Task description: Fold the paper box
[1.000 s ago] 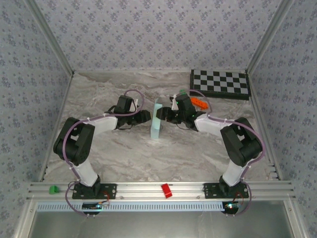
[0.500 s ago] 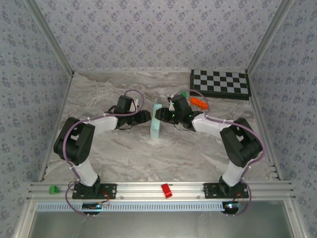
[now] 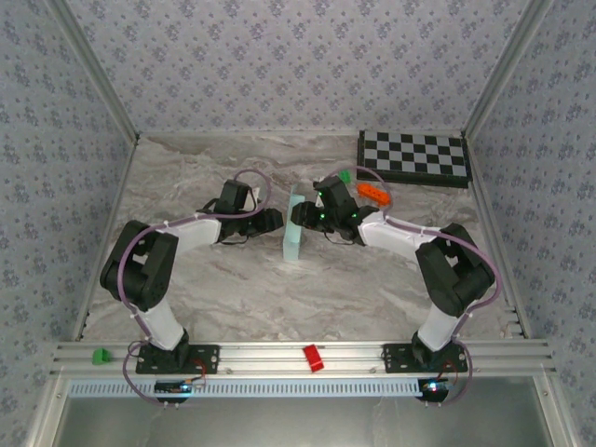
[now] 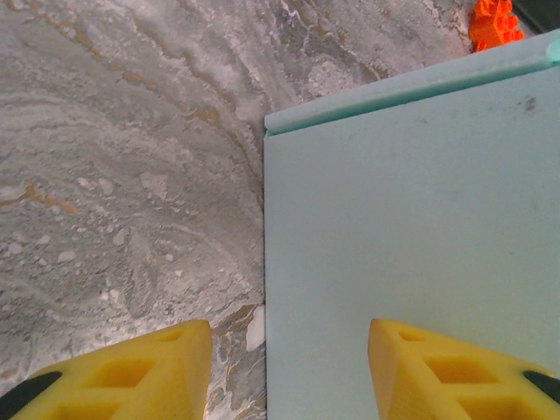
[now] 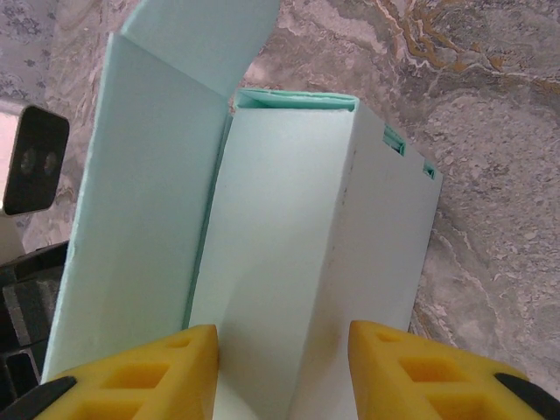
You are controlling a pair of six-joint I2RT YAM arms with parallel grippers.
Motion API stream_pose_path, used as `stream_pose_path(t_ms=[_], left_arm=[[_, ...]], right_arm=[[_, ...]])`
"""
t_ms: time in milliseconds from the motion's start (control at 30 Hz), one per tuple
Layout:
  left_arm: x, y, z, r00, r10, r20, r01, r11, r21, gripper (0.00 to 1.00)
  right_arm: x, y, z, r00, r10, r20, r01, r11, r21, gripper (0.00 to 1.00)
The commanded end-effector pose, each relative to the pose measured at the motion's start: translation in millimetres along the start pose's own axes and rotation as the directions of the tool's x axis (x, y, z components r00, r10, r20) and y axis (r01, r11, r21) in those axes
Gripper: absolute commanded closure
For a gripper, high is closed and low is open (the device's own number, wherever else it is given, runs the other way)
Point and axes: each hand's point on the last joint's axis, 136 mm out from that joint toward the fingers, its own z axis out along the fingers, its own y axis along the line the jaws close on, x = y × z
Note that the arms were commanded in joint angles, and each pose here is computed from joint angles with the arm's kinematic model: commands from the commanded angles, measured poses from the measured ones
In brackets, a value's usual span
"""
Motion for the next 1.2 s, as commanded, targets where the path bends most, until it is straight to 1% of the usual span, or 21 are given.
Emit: stream_pose_path(t_ms=[0,200,267,367,500,633,800,967,1067,1167], left_arm=[[-20,-16,-18,0.997,0.052,0.056,-0.052,0.999,-0.004,0.50],[-33,-20,-41,0.988,0.097,0.120,-0.089,0.994,-0.069,0.48],[-39,-24,-52,0.982,0.120,0.146,-0.107,0.990,-0.093,0.43],[-43,-33,-66,0.969,0.174,0.177,-0.148,0.978,-0.149,0.35],[-42,-48,-77,0.950,0.261,0.172,-0.219,0.948,-0.230,0.26],[-38,-69,-77,0.929,0.345,0.131,-0.298,0.910,-0.288,0.21],[-35,-83,-68,0.900,0.432,0.056,-0.376,0.835,-0.403,0.20],[-29,-89,-42,0.885,0.463,-0.043,-0.435,0.792,-0.428,0.20],[-28,-89,-31,0.873,0.480,-0.085,-0.461,0.758,-0.462,0.20],[-26,-89,-20,0.866,0.487,-0.116,-0.481,0.746,-0.460,0.21]], right_arm=[[-3,-4,-9,1.000,-0.011,-0.009,0.011,0.999,0.047,0.55],[-19,12,-26,0.998,-0.041,0.039,0.041,0.999,0.013,0.50],[-22,13,-34,0.997,-0.056,0.053,0.055,0.998,0.014,0.50],[-27,4,-48,0.994,-0.077,0.076,0.072,0.995,0.064,0.48],[-30,-15,-66,0.993,-0.075,0.096,0.062,0.990,0.127,0.46],[-27,-44,-83,0.993,-0.086,0.084,0.068,0.977,0.201,0.46],[-27,-71,-105,0.992,-0.052,0.118,0.023,0.973,0.230,0.45],[-26,-89,-121,0.990,-0.030,0.140,-0.006,0.968,0.249,0.44],[-26,-95,-126,0.988,-0.026,0.153,-0.014,0.967,0.255,0.44],[-26,-99,-128,0.987,-0.020,0.162,-0.022,0.967,0.255,0.44]])
